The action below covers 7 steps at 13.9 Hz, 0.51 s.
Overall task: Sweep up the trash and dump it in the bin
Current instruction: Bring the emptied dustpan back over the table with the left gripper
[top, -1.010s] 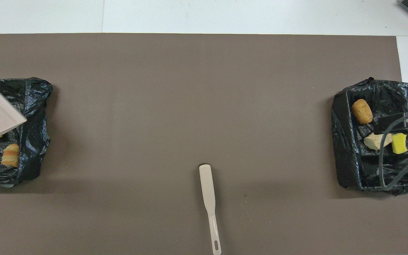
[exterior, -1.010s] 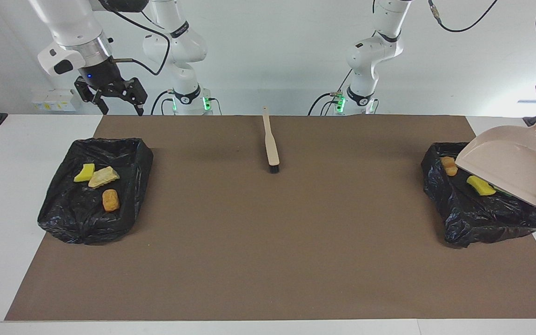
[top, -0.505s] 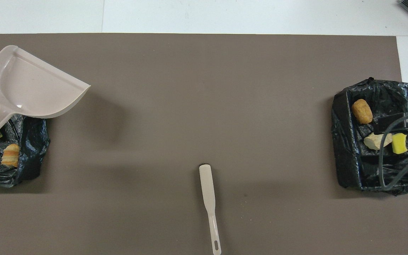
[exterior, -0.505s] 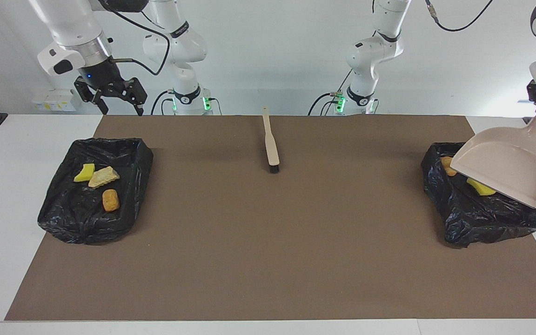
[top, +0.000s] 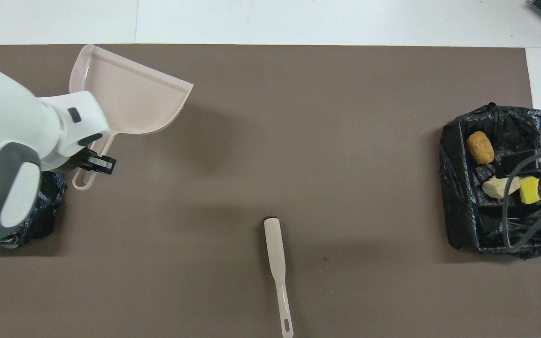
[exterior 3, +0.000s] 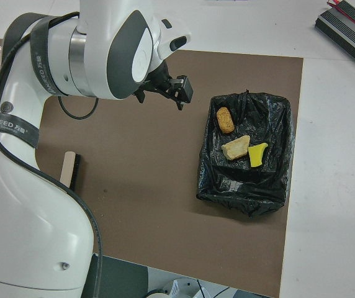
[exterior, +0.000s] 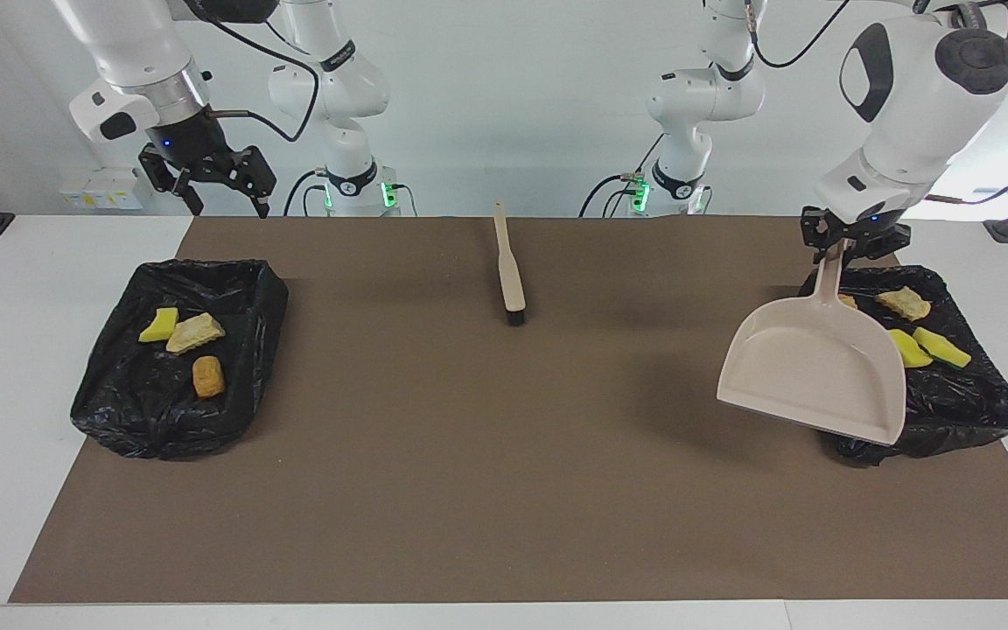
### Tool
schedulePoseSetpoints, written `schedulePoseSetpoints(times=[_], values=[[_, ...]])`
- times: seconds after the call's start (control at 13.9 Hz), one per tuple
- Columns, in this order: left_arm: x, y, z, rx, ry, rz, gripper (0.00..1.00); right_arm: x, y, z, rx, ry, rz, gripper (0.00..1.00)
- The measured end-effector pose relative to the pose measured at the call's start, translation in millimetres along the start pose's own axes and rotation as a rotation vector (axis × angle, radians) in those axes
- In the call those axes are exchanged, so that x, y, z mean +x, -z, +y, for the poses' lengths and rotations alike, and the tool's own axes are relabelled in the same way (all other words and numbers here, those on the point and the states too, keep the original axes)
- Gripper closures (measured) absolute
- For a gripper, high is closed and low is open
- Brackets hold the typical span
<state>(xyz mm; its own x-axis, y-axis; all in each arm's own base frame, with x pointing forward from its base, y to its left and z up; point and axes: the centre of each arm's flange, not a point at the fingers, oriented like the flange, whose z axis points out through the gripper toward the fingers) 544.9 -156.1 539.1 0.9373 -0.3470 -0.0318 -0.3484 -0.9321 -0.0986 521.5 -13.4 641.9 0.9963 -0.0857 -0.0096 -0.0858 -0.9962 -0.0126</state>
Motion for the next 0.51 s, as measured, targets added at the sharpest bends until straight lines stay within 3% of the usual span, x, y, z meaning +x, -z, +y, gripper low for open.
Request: schedulePoseSetpoints(times=[0.51], values=[[27,-2,134,-0.141,0.155,0.113,0.68,0,0,0,0.0,0.0,0.0,0.0]])
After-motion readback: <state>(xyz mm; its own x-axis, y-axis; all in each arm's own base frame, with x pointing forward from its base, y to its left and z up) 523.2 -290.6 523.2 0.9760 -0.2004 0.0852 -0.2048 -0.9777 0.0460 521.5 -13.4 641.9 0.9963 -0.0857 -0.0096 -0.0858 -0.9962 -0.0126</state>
